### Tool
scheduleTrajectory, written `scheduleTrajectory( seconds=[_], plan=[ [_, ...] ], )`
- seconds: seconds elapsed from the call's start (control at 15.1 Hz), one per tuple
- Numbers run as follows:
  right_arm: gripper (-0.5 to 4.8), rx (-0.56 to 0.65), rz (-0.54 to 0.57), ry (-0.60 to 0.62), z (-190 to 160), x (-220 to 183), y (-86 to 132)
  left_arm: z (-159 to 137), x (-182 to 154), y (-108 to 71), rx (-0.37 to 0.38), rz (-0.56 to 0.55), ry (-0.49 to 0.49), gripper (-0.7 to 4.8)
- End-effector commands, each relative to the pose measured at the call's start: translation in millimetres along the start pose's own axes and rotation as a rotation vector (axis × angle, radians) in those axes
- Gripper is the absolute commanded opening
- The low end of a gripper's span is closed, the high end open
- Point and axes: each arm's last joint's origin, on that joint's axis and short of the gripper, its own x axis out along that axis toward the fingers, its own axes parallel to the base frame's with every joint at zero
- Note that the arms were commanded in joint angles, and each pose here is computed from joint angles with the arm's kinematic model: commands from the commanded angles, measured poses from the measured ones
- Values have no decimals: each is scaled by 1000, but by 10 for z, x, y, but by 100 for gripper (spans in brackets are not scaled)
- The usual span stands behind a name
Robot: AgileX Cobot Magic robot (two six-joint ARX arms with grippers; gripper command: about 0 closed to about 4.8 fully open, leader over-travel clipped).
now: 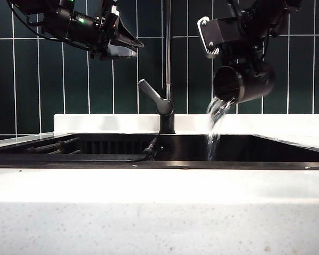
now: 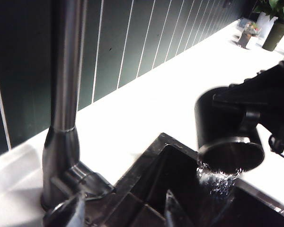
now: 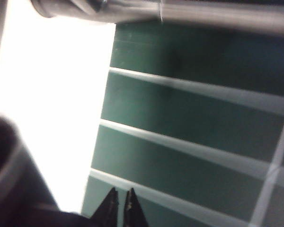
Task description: Pick up the mug next to the sink, go to the faucet to get some water, pour the water into the sink, and finally put the mug back to its place.
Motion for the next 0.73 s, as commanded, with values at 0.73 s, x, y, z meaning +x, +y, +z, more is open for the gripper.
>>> scheduleTrajectory(
  seconds=[0.73],
  plan=[
    [22, -60, -107, -20, 122, -119, -217, 519, -537, -688, 69, 358, 114, -6]
  ],
)
